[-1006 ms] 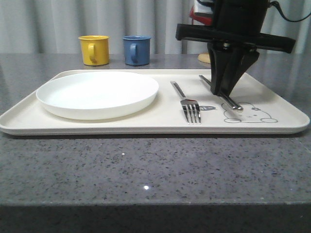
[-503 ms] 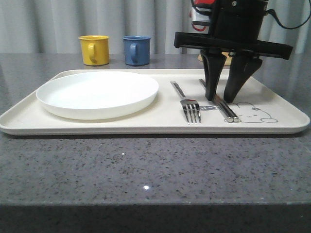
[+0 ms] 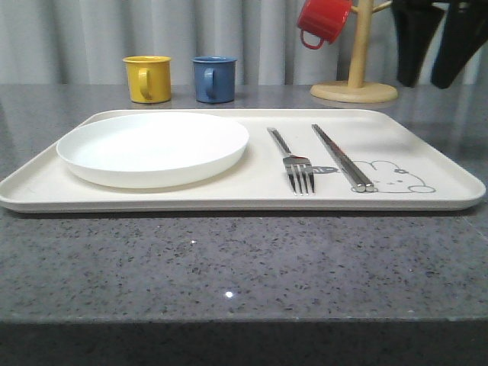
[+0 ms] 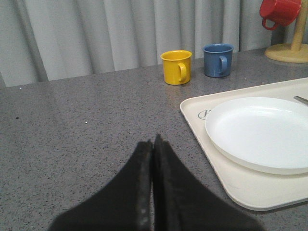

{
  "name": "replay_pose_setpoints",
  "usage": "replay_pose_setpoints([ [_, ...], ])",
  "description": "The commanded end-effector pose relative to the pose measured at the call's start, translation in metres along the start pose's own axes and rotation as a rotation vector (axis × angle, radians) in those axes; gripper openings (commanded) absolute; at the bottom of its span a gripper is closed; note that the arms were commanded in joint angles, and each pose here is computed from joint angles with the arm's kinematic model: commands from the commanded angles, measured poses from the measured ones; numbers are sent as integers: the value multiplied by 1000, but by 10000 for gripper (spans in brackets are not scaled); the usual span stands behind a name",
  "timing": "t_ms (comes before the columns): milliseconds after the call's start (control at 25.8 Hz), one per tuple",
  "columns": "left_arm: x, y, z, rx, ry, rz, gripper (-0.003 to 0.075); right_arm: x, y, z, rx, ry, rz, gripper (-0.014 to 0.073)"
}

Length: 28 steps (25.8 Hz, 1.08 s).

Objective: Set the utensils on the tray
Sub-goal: 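Release the chopsticks and move the right gripper to the spoon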

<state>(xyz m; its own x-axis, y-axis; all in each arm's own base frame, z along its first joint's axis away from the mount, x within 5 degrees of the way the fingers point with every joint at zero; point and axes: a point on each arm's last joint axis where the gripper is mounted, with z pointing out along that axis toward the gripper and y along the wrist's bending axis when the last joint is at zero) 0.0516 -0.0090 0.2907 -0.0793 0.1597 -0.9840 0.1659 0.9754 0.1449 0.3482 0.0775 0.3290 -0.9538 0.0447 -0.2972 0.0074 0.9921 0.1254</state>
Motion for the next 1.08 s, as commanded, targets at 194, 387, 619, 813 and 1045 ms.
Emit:
replay_pose_setpoints([
  [194, -16, 3, -2, -18, -100, -17, -18, -1, -94, -45, 99, -57, 92, 330],
  [387, -16, 3, -2, -18, -100, -17, -18, -3, -129, -38, 129, -35, 109, 330],
  [619, -16, 3, -2, -18, -100, -17, -18, -11, -138, -6, 117, 39, 123, 330],
  [813, -16, 3, -2, -18, -100, -17, -18, -17, -141, 19, 96, 88, 133, 330],
  [1045, -16, 3, -2, -18, -100, -17, -18, -20, -144, 34, 92, 109, 134, 279],
])
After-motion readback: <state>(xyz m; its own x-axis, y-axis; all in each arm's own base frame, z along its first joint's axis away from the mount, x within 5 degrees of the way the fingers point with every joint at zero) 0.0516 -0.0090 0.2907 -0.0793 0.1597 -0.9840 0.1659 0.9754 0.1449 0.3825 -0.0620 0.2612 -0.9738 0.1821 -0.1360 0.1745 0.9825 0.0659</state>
